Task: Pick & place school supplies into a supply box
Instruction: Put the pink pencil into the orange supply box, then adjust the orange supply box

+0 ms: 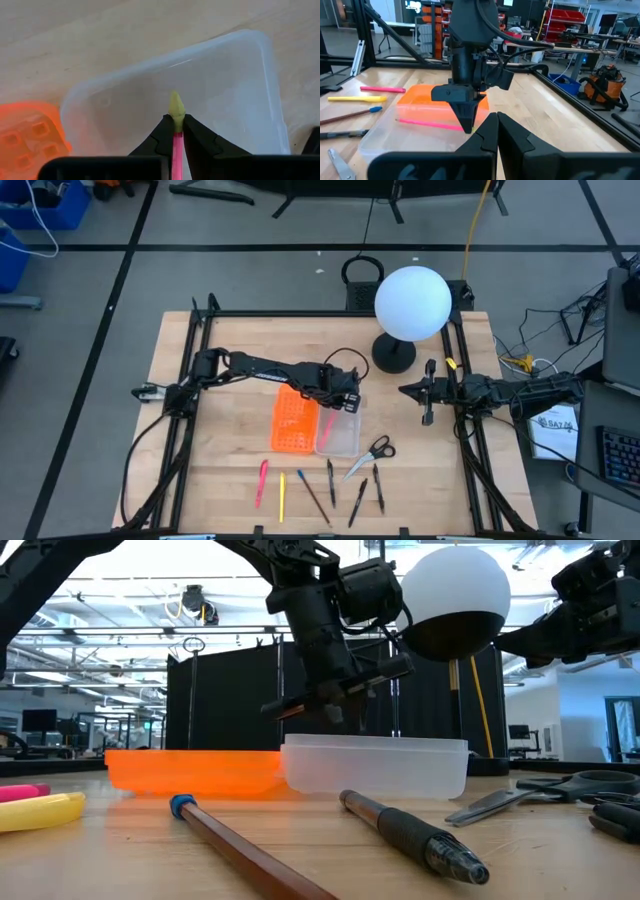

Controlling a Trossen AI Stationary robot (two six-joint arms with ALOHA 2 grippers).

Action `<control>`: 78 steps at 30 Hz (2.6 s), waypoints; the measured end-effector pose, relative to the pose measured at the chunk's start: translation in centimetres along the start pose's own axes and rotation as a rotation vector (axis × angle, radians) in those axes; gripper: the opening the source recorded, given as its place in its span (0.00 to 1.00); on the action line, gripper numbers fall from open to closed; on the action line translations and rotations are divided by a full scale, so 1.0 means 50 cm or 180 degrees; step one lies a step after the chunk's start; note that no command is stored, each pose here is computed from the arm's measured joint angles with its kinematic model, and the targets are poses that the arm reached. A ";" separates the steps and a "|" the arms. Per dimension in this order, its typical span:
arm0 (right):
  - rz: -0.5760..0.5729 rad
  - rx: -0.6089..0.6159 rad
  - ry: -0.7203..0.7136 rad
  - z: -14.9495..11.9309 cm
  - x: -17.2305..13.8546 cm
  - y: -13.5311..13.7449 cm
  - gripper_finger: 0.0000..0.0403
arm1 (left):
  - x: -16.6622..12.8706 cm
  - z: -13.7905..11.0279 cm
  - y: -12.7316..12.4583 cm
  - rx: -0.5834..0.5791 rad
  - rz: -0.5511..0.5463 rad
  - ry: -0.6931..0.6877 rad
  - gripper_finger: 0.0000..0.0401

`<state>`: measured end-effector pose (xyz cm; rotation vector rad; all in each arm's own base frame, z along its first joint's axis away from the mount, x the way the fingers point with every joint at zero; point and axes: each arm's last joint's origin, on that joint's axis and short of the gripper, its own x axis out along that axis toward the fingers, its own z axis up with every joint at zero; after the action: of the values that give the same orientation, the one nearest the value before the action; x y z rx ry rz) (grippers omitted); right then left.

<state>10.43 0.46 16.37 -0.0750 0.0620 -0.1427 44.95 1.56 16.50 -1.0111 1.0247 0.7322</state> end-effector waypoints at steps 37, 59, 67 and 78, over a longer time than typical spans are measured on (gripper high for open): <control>-0.0001 0.0002 -0.0004 0.000 0.000 0.000 0.00 | -0.011 -0.016 -0.007 0.0218 -0.0157 0.0351 0.40; -0.0002 0.0015 -0.0051 0.003 0.000 0.000 0.00 | -0.140 -0.051 -0.066 0.1683 0.0259 0.0017 0.26; 0.0003 0.0016 -0.0041 0.003 0.000 0.000 0.00 | -0.152 -0.062 -0.040 0.1545 0.0778 0.0021 0.03; 0.0005 0.0273 0.0016 -0.001 0.001 0.000 0.00 | -0.153 -0.067 -0.034 0.1269 0.0819 0.0172 0.08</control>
<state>10.45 0.46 16.32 0.0110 0.0611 -0.1437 42.50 -2.49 23.60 -0.5629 1.3025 0.6747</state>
